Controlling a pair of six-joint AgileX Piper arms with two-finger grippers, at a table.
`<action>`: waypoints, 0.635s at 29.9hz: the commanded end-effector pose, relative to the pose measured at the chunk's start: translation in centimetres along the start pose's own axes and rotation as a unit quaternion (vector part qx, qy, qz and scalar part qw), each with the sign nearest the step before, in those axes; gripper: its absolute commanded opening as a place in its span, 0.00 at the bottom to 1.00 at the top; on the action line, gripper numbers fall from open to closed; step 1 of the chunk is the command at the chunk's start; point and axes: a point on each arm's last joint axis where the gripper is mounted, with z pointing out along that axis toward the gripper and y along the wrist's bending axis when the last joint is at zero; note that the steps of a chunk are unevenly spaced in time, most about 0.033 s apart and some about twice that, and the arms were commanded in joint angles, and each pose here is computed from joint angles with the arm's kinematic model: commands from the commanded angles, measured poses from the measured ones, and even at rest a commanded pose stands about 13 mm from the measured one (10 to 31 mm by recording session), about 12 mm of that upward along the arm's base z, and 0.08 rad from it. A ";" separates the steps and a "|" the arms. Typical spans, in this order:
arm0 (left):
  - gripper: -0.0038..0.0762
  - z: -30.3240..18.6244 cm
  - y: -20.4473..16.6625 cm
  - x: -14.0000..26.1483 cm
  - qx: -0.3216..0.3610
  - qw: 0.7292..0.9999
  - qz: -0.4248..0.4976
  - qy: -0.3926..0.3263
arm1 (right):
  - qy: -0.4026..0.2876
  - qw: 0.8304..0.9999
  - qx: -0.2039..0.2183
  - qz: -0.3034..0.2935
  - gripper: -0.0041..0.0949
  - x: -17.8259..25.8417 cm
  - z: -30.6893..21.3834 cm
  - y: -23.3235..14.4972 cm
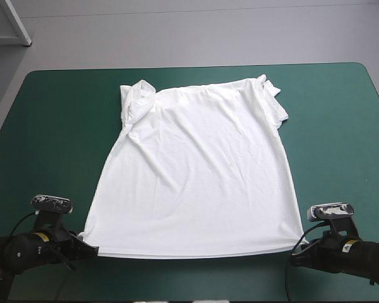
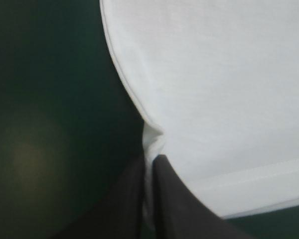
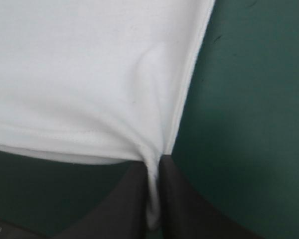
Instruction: Fold the cloth
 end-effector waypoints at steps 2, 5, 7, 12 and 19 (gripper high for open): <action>0.07 0.0 -0.2 -0.5 0.017 1.000 -0.004 0.025 | 0.003 1.000 -0.009 0.000 0.33 -0.2 -0.5 0.2; 0.09 0.6 -0.2 -0.2 0.030 0.997 -0.001 0.076 | 0.002 1.000 -0.012 0.003 0.54 -0.2 -0.5 0.3; 0.16 0.8 -0.3 0.0 0.045 0.994 0.012 0.099 | 0.002 1.000 -0.012 0.006 0.59 -0.2 -0.5 0.3; 0.47 0.9 -0.8 -0.4 0.077 0.993 0.017 0.090 | -0.008 1.000 -0.006 0.004 0.58 -0.4 -0.5 0.2; 0.61 -0.2 -0.3 -1.4 0.040 0.997 0.009 0.068 | -0.045 0.999 0.002 0.004 0.58 -1.1 -0.5 0.0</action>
